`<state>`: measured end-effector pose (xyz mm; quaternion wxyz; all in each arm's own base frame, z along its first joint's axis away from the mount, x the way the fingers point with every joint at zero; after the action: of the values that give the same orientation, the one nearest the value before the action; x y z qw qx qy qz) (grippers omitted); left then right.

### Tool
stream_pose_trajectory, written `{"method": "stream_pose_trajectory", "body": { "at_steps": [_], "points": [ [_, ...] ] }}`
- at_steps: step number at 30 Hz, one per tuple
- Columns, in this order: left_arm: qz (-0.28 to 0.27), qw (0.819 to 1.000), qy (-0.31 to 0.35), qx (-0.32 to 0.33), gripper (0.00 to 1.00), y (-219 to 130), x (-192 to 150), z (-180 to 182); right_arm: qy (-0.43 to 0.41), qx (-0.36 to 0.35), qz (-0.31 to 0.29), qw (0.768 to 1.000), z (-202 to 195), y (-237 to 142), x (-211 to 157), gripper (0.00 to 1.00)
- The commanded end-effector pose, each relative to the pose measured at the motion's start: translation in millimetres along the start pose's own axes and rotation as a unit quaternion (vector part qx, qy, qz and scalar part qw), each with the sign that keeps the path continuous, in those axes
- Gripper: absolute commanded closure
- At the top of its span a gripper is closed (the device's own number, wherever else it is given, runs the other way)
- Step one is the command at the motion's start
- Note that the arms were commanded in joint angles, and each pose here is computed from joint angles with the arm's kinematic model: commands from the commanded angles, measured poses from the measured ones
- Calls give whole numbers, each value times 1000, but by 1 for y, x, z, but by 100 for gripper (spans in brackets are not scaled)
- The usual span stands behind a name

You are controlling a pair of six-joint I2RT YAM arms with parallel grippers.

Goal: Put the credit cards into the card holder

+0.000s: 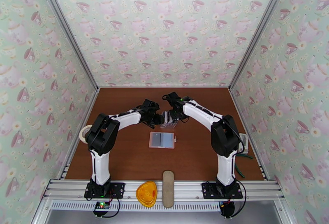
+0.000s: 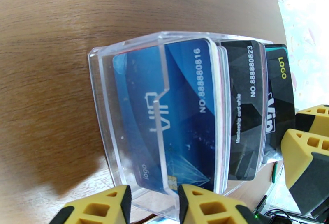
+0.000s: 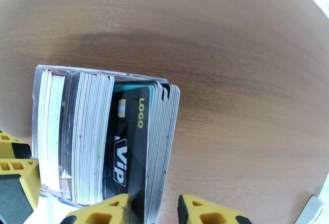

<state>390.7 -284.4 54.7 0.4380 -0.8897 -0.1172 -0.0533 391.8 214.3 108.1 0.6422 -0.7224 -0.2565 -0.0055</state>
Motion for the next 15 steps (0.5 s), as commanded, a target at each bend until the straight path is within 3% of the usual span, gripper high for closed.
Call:
{"method": "stream_pose_trajectory", "body": {
  "at_steps": [1,15],
  "points": [
    [12,999,-18,39,63,2,-6,25,-3,-15,0,1000,-11,-16,0,68],
    [14,999,-20,36,63,4,-6,24,-5,-9,-3,1000,-7,-19,2,84]
  ]
}}
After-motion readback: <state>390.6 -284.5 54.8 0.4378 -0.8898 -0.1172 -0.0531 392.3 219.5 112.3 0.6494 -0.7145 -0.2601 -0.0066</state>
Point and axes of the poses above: each hand's point on the last joint's axis, 136 mm out from that joint toward the fingers, its own y axis out along the fingers, its own z axis along the line the jaws close on, x = y × z, the point moved 1 cm from there along -y, back along the fingers, and after that the axes turned 8 degrees about -y, right-handed, at the moved point
